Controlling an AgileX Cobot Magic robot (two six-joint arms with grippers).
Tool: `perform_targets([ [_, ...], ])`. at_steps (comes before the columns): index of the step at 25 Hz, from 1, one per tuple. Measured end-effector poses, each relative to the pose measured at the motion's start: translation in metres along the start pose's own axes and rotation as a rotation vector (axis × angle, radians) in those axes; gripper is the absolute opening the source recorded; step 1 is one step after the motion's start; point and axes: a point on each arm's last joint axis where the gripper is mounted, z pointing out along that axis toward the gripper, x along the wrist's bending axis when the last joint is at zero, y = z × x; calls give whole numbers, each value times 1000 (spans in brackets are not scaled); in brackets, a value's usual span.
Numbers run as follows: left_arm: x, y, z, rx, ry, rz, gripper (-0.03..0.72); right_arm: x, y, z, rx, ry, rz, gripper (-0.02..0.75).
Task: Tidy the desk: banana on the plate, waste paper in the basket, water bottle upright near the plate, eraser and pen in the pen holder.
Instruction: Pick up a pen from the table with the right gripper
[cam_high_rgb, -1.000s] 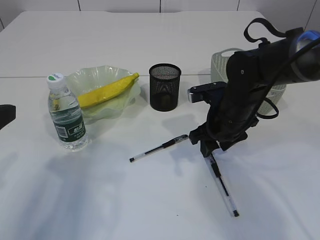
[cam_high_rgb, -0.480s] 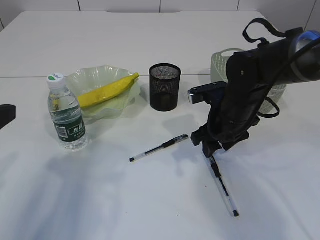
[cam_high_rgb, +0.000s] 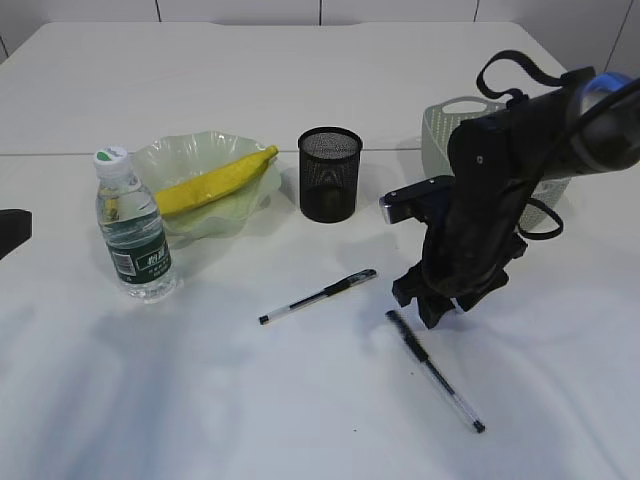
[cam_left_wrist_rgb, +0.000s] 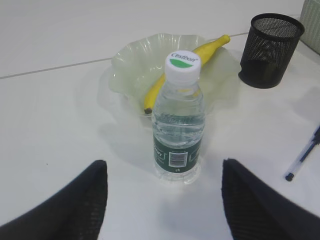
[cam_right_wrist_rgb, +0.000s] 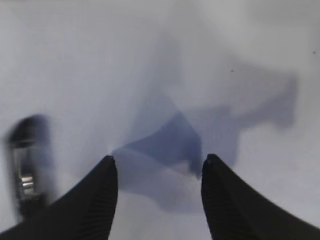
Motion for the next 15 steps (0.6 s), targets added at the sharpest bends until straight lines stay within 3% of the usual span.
perform_targets([
  [11,0,0,0,0,0,0,507,0,-1,0,8,4,4,377],
  [15,0,0,0,0,0,0,507,9,0,-24,-42,68,-81,376],
])
